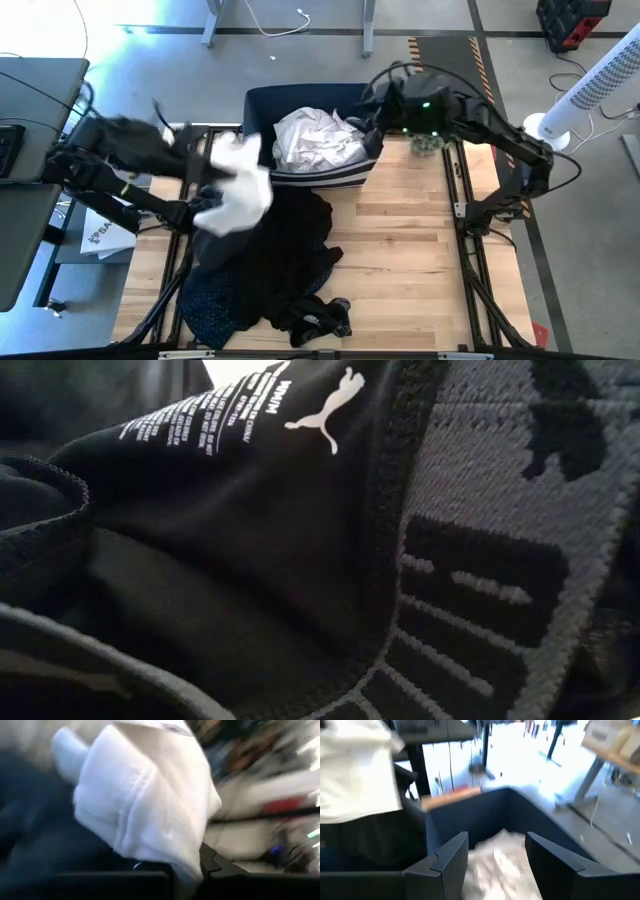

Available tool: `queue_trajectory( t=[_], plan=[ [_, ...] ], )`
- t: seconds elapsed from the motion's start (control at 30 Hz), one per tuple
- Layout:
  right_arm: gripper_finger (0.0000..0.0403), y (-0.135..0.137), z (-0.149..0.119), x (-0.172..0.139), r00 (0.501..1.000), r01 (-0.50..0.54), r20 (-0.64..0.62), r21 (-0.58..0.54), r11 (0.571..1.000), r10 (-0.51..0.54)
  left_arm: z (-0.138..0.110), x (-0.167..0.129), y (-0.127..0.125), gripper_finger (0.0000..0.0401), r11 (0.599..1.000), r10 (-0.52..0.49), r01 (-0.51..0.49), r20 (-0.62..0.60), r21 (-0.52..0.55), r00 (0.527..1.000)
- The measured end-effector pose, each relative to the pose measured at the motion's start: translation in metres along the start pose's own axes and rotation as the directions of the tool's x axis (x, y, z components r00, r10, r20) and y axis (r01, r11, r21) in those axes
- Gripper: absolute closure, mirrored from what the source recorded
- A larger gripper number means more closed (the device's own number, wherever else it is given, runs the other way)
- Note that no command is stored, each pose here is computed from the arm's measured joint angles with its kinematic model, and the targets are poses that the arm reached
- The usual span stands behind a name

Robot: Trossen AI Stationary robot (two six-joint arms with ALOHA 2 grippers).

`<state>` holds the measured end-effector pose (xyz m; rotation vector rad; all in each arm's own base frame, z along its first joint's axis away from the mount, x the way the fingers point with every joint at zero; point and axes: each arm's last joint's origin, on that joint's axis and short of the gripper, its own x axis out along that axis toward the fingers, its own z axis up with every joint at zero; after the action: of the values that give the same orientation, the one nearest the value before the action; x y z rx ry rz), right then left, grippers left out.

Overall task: Sort clothes
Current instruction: Put the white boxer into the laundry bin

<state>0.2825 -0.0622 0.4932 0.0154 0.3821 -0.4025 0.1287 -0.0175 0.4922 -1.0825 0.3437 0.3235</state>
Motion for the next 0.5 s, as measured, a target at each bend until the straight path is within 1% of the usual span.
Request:
queue_trajectory(
  t=[0.07,0.13,0.2,0.27,0.33,0.4,0.47,0.5],
  plan=[
    [0.0210,-0.002,0.007,-0.008,0.998,-0.002,0.067,0.014,1.000,0.001,0.012,-0.005,-0.013,0.0387,0.995,-0.095,0.088,0.140,0.054,0.986],
    [0.0210,-0.003,0.013,-0.015,0.992,-0.004,0.126,0.026,1.000,0.001,0.022,-0.007,-0.024,0.0387,0.982,-0.175,0.152,0.234,0.115,0.956],
    [0.0210,-0.004,0.017,-0.021,0.986,-0.006,0.168,0.035,0.999,0.000,0.029,-0.007,-0.029,0.0386,0.970,-0.217,0.173,0.282,0.172,0.935],
    [0.0210,-0.004,0.018,-0.024,0.983,-0.019,0.184,0.036,0.999,0.012,0.031,-0.007,-0.029,0.0385,0.966,-0.217,0.161,0.290,0.204,0.932],
    [0.0210,-0.003,0.018,-0.025,0.980,-0.085,0.185,0.023,0.996,0.079,0.030,-0.003,-0.027,0.0384,0.970,-0.189,0.135,0.275,0.202,0.943],
    [0.0210,0.001,0.020,-0.021,0.962,-0.189,0.200,-0.016,0.982,0.189,0.029,0.002,-0.025,0.0383,0.975,-0.152,0.100,0.265,0.197,0.952],
    [0.0210,0.008,0.021,-0.016,0.921,-0.311,0.215,-0.093,0.946,0.324,0.029,0.009,-0.025,0.0383,0.977,-0.126,0.072,0.274,0.199,0.953],
    [0.0210,0.013,0.022,-0.011,0.895,-0.371,0.212,-0.133,0.919,0.392,0.030,0.013,-0.026,0.0382,0.977,-0.115,0.058,0.280,0.204,0.953]
  ],
)
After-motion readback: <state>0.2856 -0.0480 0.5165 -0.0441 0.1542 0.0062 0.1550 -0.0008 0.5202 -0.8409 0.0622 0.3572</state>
